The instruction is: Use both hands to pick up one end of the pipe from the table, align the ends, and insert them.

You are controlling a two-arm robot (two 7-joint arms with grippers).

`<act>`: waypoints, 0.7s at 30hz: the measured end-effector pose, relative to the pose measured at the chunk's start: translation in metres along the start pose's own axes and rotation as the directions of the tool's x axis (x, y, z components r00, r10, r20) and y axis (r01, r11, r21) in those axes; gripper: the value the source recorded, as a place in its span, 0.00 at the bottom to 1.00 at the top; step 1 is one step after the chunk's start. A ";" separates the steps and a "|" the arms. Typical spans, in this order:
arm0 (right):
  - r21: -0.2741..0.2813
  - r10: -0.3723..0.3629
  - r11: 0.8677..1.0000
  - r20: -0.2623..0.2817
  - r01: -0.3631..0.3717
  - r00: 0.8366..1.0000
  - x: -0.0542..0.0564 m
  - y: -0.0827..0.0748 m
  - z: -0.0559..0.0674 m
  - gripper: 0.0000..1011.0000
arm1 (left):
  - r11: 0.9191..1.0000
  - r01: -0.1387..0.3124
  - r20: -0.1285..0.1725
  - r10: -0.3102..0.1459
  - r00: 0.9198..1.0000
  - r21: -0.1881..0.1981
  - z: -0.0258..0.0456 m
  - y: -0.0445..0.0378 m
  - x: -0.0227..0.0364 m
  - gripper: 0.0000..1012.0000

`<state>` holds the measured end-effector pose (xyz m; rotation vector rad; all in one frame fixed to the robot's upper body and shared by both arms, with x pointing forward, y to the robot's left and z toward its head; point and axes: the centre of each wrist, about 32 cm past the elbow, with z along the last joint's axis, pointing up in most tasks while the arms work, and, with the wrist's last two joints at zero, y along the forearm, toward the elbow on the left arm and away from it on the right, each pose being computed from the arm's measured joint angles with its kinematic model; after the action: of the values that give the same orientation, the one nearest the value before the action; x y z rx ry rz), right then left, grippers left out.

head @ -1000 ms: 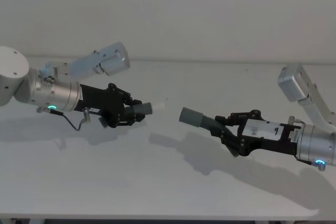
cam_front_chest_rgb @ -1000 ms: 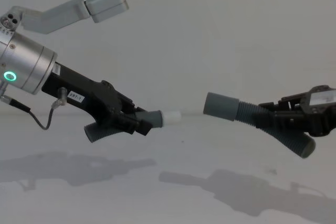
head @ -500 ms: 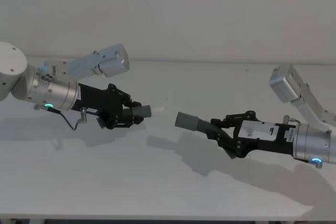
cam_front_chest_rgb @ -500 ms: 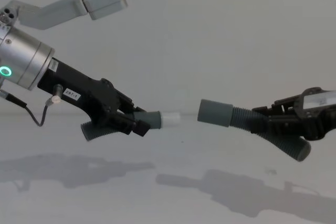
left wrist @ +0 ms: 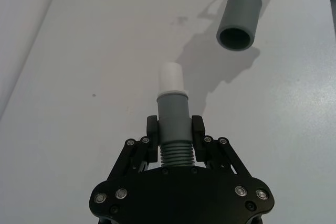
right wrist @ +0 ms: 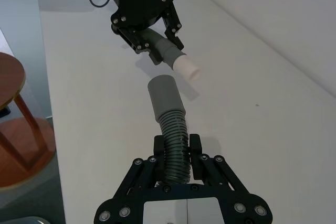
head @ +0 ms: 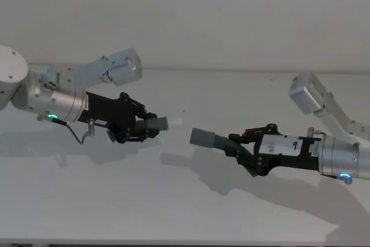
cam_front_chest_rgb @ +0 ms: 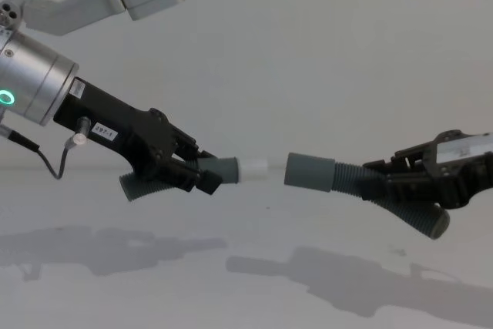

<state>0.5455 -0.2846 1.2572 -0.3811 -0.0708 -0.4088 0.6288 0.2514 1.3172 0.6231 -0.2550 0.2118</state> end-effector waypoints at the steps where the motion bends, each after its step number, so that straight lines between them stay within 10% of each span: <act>1: -0.002 0.001 1.000 0.000 -0.001 1.000 0.001 0.000 0.000 0.28 | 1.000 0.000 0.001 0.000 1.000 -0.001 0.0001 0.0001 0.0002 0.36; 21: -0.019 0.005 1.000 -0.001 -0.005 1.000 0.008 0.007 0.003 0.28 | 1.000 0.004 0.008 -0.004 1.000 -0.021 0.0009 0.0001 0.0056 0.36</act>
<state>0.5558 -0.2803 1.2585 -0.3996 -0.0646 -0.4048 0.6340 0.2516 1.3196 0.6038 -0.2629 0.2026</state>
